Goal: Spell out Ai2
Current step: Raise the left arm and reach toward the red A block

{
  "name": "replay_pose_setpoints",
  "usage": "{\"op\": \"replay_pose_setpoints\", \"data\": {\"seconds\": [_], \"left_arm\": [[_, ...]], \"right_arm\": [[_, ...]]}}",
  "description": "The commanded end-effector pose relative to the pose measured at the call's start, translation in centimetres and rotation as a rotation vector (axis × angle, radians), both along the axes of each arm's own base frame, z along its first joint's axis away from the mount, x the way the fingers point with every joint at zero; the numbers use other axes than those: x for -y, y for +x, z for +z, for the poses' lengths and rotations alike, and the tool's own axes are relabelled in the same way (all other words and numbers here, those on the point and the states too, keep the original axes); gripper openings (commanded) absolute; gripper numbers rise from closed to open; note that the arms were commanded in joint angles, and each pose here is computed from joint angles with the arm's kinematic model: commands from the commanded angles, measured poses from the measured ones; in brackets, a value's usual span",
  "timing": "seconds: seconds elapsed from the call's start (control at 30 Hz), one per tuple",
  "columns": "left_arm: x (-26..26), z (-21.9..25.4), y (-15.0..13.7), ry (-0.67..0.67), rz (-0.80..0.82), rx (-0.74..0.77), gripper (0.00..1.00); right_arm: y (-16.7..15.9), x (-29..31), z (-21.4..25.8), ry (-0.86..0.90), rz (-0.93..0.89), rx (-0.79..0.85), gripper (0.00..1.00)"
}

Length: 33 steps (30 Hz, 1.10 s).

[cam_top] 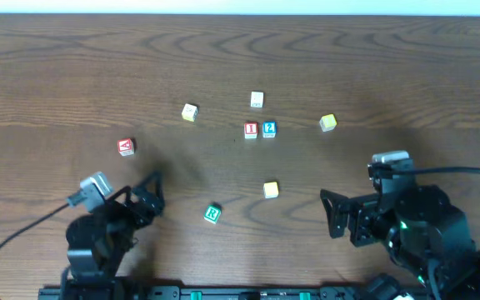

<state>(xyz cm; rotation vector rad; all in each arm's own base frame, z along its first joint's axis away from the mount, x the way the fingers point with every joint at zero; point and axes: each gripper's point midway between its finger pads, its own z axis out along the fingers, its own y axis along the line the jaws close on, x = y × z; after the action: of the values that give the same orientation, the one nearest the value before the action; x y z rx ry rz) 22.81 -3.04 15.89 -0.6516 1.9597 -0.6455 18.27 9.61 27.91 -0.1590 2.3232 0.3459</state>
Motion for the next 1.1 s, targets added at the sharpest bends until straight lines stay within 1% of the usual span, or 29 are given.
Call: {"op": "replay_pose_setpoints", "data": {"seconds": [0.0,0.03,0.1,0.27,0.37,0.43,0.5,0.57,0.73,0.77,0.8,0.87,0.9,0.97,1.07], "left_arm": [[-2.8,0.9,1.5,-0.038,0.199,-0.089,0.96],[-2.7,0.8,2.1,-0.076,0.221,-0.129,0.96],[-2.7,0.4,3.2,-0.111,0.249,-0.208,0.96],[-2.7,-0.4,5.9,-0.08,0.265,-0.455,0.96],[-2.4,-0.2,7.9,-0.076,0.257,-0.566,0.96],[-1.5,0.6,9.8,-0.108,0.219,-0.58,0.96],[-0.4,1.4,11.8,-0.147,0.162,-0.556,0.96],[0.2,1.5,12.5,-0.148,0.112,-0.546,0.95],[-0.1,1.4,13.5,-0.177,0.157,-0.529,0.96],[-0.1,1.3,13.5,-0.185,0.166,-0.532,0.98],[-0.3,1.2,13.3,-0.204,0.193,-0.543,1.0],[-1.1,0.3,12.4,-0.258,0.319,-0.601,1.0],[-1.9,-0.4,11.6,-0.286,0.419,-0.642,0.94],[-3.0,-1.5,10.4,-0.331,0.57,-0.698,0.94],[-3.3,-2.4,10.3,-0.376,0.648,-0.723,0.93]], "right_arm": [[0.8,0.3,-0.4,-0.079,0.004,0.016,0.99],[1.0,0.1,-0.5,-0.083,0.005,0.012,0.99],[1.2,0.0,-0.7,-0.091,0.005,0.001,0.99],[1.6,-0.3,-1.4,-0.111,0.007,-0.028,0.99],[1.7,-0.4,-1.6,-0.117,0.007,-0.036,0.99],[1.7,-0.4,-1.7,-0.118,0.007,-0.038,0.99],[1.7,-0.4,-1.7,-0.12,0.008,-0.037,0.99],[1.7,-0.4,-1.7,-0.125,0.013,-0.037,0.99],[1.5,-0.3,-2.0,-0.156,0.037,-0.041,0.99],[1.5,-0.2,-2.0,-0.159,0.039,-0.043,0.99],[1.4,-0.2,-2.0,-0.164,0.042,-0.043,0.99],[1.4,-0.2,-2.1,-0.172,0.051,-0.042,0.99],[1.4,-0.2,-2.1,-0.173,0.05,-0.042,0.99],[1.4,-0.1,-2.1,-0.173,0.05,-0.043,0.99],[1.4,-0.1,-2.1,-0.177,0.048,-0.043,0.99]]}}
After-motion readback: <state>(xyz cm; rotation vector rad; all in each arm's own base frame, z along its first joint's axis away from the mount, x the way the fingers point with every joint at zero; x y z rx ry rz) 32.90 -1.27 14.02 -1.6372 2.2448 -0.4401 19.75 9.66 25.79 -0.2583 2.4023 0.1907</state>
